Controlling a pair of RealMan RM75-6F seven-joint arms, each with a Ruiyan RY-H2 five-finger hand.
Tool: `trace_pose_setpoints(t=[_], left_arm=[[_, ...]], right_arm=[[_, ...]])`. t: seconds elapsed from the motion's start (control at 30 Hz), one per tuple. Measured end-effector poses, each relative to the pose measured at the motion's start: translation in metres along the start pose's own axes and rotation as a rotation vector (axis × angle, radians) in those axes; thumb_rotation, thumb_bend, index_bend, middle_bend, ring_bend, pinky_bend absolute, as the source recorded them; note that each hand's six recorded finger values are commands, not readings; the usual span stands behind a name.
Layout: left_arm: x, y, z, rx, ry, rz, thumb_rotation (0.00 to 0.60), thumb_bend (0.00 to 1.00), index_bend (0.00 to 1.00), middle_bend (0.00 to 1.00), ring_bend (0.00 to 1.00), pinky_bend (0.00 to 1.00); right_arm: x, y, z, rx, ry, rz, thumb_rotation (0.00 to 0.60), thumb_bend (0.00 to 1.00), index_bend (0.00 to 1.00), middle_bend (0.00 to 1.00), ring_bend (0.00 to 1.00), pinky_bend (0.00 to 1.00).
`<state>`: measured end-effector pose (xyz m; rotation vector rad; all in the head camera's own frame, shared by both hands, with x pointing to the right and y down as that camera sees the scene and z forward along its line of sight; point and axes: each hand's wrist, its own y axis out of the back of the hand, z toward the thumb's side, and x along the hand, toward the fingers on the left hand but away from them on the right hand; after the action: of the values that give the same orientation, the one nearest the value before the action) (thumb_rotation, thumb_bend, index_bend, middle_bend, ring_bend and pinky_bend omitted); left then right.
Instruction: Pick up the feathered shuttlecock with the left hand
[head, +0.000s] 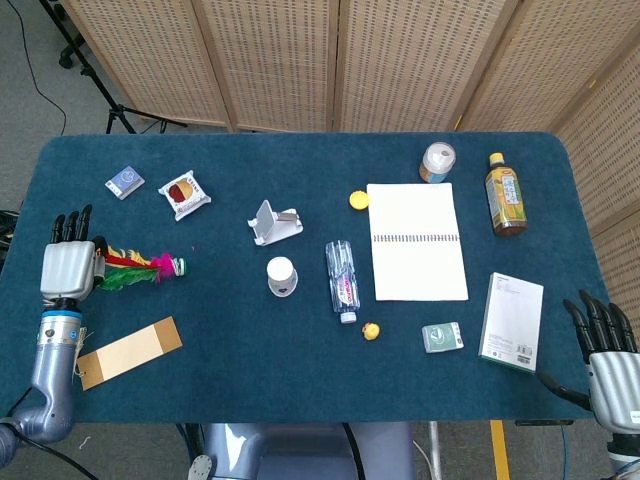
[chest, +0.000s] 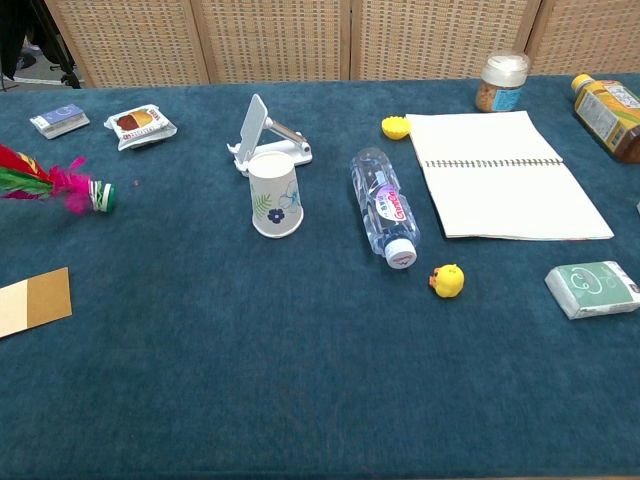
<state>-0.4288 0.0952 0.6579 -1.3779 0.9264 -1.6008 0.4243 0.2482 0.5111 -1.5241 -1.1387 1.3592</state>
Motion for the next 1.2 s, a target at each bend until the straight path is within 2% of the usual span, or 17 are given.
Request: trace_pose_setpoints(t=[0.4, 0.73, 1.03, 1.2], left_arm=[[0.011, 0.032, 0.026, 0.000, -0.037, 0.077, 0.600, 0.55, 0.62, 0.00, 0.00, 0.00], [0.020, 0.035, 0.046, 0.006, -0.061, 0.090, 0.600, 0.55, 0.62, 0.00, 0.00, 0.00], [0.020, 0.027, 0.056, 0.022, -0.076, 0.067, 0.600, 0.50, 0.61, 0.00, 0.00, 0.00], [0.016, 0.033, 0.060, 0.007, -0.093, 0.085, 0.600, 0.49, 0.58, 0.00, 0.00, 0.00]], right_arm=[[-0.001, 0.002, -0.004, -0.010, -0.009, -0.004, 0.600, 0.00, 0.00, 0.00, 0.00, 0.00], [-0.003, 0.005, -0.009, -0.019, -0.022, -0.009, 0.600, 0.00, 0.00, 0.00, 0.00, 0.00], [-0.004, 0.005, -0.011, -0.021, -0.023, -0.010, 0.600, 0.00, 0.00, 0.00, 0.00, 0.00], [-0.003, 0.004, -0.009, -0.021, -0.016, -0.012, 0.600, 0.00, 0.00, 0.00, 0.00, 0.00]])
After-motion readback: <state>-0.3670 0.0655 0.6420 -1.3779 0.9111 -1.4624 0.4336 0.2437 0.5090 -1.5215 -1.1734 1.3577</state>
